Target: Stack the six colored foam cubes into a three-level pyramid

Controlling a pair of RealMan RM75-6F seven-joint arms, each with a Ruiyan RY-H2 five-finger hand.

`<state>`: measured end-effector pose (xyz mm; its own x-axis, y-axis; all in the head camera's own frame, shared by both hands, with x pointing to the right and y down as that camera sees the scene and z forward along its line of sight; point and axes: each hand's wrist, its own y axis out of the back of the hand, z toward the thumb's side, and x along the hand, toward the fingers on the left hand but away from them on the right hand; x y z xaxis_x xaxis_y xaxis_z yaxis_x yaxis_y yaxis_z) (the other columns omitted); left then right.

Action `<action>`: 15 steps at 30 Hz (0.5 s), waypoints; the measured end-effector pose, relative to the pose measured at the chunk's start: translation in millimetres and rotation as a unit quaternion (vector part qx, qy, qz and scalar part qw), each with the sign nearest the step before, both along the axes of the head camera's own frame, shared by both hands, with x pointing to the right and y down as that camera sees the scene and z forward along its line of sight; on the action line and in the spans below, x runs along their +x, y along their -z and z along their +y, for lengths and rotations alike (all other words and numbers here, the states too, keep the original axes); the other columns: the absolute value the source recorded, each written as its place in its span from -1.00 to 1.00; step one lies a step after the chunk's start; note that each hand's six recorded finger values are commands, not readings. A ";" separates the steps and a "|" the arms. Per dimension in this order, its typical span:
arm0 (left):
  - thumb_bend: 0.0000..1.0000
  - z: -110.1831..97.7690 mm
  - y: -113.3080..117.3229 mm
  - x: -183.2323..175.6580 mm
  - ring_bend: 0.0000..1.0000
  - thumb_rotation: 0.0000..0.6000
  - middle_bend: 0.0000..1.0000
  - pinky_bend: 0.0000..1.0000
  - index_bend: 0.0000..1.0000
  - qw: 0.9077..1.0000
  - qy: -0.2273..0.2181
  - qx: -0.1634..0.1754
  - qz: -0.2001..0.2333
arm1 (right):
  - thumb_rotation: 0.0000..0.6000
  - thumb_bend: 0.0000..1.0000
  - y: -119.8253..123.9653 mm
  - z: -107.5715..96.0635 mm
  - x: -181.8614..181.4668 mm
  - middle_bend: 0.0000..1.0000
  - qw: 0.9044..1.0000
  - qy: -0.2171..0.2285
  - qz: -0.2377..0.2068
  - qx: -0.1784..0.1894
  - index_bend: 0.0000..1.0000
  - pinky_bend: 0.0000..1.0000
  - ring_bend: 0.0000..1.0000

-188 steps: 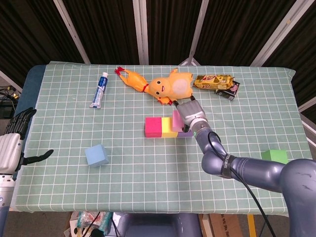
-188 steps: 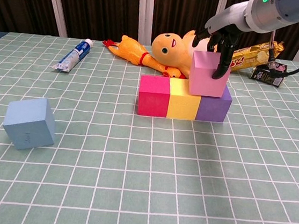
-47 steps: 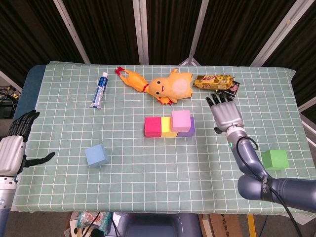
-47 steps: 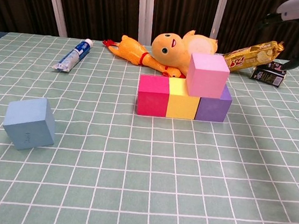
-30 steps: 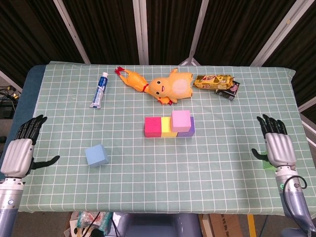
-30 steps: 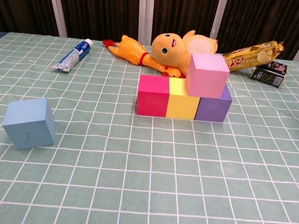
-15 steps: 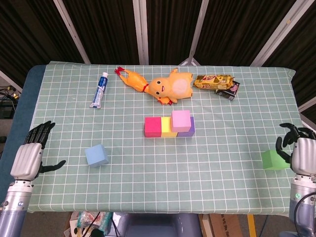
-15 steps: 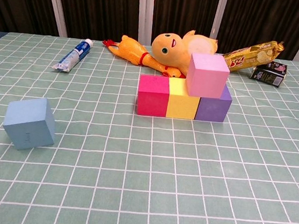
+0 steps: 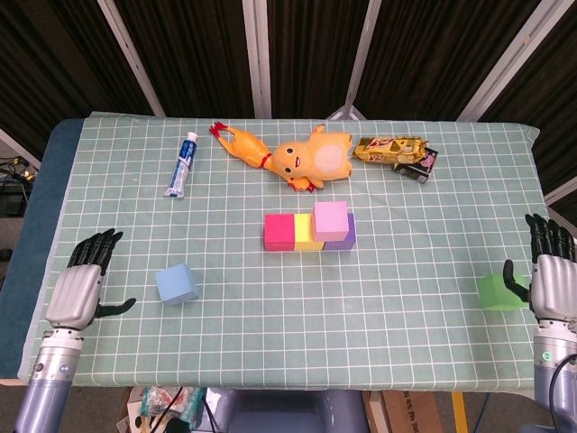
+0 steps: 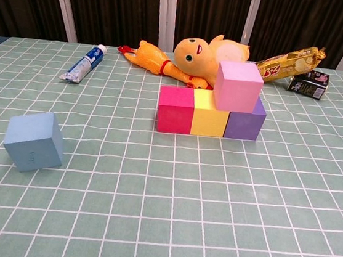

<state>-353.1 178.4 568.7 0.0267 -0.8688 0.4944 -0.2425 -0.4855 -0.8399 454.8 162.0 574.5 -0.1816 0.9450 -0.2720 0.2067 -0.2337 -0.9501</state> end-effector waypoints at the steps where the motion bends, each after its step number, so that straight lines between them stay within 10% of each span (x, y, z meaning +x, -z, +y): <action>1: -0.78 0.2 -3.4 0.4 -1.00 1.00 -0.97 -0.96 -1.00 1.000 0.000 -0.005 -0.005 | 1.00 -0.01 0.0 0.0 0.5 -0.91 1.000 -0.001 0.001 -0.004 -1.00 -1.00 -0.98; 15: -0.78 -7.2 -62.6 30.3 -1.00 1.00 -0.96 -0.96 -1.00 0.997 -0.005 -0.070 -0.032 | 1.00 -0.01 0.6 -0.5 0.1 -0.91 1.000 -0.010 -0.012 -0.007 -1.00 -1.00 -0.98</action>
<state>-322.9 171.2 631.2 -0.0014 -0.7913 0.6114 -0.1852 -0.6006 -0.7778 454.9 161.5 573.9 -0.1927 0.9375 -0.2897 0.2344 -0.2427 -0.9414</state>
